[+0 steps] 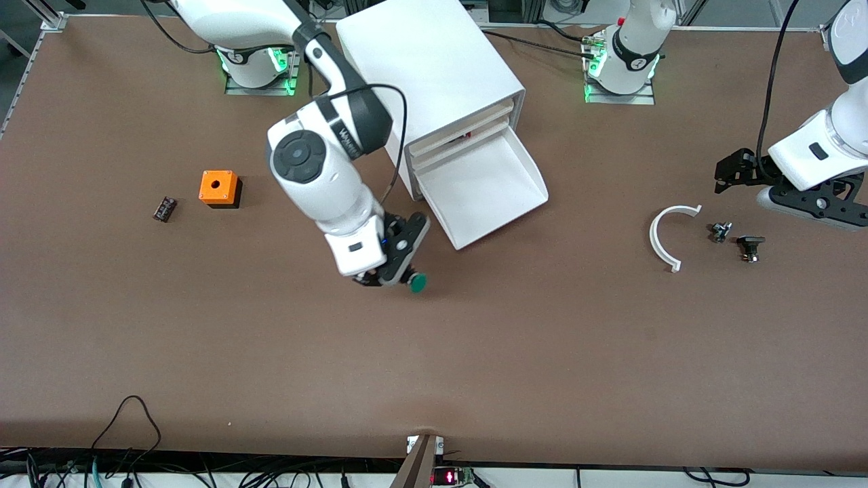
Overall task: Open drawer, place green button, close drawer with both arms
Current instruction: 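Carry the green button with the right gripper over the open drawer, then lower the button into the drawer and open the right gripper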
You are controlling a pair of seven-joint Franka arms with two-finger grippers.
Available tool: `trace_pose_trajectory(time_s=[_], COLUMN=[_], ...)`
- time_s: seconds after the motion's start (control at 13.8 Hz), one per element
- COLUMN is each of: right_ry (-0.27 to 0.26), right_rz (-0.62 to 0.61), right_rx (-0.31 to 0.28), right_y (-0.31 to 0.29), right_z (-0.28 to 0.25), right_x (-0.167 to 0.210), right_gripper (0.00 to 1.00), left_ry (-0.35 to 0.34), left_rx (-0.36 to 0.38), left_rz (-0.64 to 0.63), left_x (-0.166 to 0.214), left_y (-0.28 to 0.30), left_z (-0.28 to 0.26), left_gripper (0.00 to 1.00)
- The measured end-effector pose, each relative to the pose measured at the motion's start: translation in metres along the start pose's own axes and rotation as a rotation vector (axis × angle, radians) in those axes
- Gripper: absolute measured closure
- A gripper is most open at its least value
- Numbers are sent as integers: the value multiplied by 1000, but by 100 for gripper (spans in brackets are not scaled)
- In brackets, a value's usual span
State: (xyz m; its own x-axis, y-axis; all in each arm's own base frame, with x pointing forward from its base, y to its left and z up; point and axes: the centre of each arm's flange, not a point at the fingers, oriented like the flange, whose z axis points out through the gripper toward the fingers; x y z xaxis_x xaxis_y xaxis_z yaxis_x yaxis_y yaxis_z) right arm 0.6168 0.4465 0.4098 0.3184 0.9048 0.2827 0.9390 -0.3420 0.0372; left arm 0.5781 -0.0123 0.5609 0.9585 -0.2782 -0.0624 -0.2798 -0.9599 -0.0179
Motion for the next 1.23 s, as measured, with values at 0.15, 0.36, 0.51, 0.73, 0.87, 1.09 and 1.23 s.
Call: trace_pose_trajectory(time_s=[0.15,0.36,0.51,0.73,0.87,1.09,1.23], right_ry=[-5,-71,-110,-154,-193,-227,-241], right_rz=[-183,-399,-489,-653,-723,-774,-795], right_rx=[23,33,48,85,85,101,116], right_y=[-41,-103,-127,-148,-159,-185,-201], right_z=[8,25,35,61,76,99,117], right_x=[24,50,56,56,56,58,58], right_gripper=[59,59,59,59,59,59,59], left_ry=[2,5,7,9,13,17,17], left_rx=[1,1,2,2,3,4,4], left_rz=[-7,-10,-10,-8,-7,-6,-6], left_x=[0,0,0,1,1,1,1], left_y=[-1,-1,-1,0,1,1,1], left_z=[-1,-3,-3,-5,-7,-9,-9], left_gripper=[0,0,0,0,0,0,0])
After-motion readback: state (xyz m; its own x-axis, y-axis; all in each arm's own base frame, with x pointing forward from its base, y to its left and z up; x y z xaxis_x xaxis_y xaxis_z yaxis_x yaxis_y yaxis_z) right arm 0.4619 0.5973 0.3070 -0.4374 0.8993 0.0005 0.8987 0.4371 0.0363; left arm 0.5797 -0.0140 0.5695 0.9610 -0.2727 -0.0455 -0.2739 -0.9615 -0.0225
